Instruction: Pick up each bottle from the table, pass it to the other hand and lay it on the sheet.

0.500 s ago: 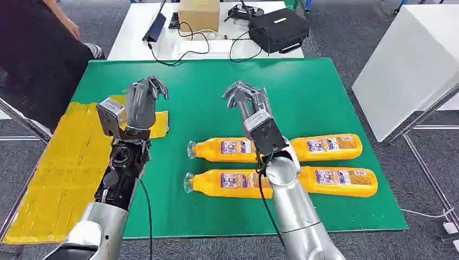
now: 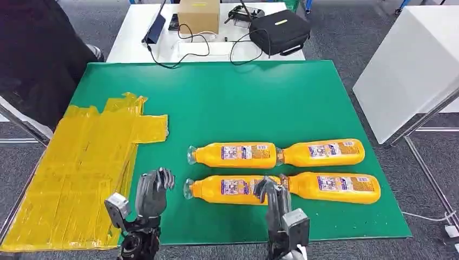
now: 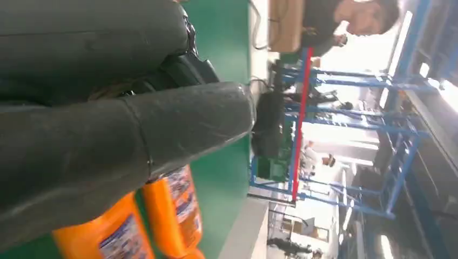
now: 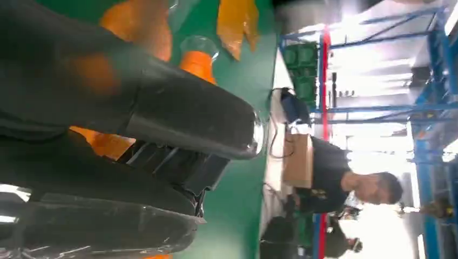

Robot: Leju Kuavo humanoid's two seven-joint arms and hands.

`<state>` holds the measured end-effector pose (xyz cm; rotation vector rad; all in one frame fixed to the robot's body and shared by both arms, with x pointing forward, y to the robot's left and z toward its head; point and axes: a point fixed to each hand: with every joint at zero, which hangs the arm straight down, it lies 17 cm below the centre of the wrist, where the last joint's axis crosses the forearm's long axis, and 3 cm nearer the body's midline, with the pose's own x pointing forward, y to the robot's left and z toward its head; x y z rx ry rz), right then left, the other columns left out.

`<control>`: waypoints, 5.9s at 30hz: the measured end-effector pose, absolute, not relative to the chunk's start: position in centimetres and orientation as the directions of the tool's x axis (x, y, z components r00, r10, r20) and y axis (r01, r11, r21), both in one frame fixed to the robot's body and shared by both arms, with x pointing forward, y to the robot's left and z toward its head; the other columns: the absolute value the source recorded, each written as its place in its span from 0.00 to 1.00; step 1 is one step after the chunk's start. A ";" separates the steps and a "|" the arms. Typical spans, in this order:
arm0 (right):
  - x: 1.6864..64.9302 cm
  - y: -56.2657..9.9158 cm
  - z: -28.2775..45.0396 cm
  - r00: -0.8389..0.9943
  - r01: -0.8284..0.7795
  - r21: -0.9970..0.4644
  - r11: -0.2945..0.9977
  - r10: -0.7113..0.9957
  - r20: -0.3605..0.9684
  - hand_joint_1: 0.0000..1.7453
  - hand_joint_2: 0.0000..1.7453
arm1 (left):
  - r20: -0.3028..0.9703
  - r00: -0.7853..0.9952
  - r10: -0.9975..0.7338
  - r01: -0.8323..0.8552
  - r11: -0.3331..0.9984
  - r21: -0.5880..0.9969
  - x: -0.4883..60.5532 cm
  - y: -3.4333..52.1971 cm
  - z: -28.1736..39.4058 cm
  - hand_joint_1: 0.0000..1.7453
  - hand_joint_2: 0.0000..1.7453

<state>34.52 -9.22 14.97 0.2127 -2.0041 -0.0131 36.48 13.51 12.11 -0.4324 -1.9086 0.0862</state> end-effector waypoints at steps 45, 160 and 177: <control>31.3 -5.1 8.1 -0.480 -0.208 -0.563 0.800 0.418 0.771 0.00 1.00 | 0.926 -0.287 0.243 0.230 0.956 -0.180 34.1 12.0 10.4 0.00 0.00; 40.0 -4.8 0.9 -0.431 -0.305 -0.915 0.265 0.818 0.381 0.00 1.00 | 0.920 -0.252 0.300 0.395 0.900 -0.185 35.7 5.5 11.2 0.00 0.00; 38.6 -5.9 -1.2 -0.417 -0.337 -0.914 0.224 0.835 0.358 0.00 1.00 | 0.916 -0.246 0.317 0.415 0.889 -0.196 36.0 5.1 11.3 0.00 0.00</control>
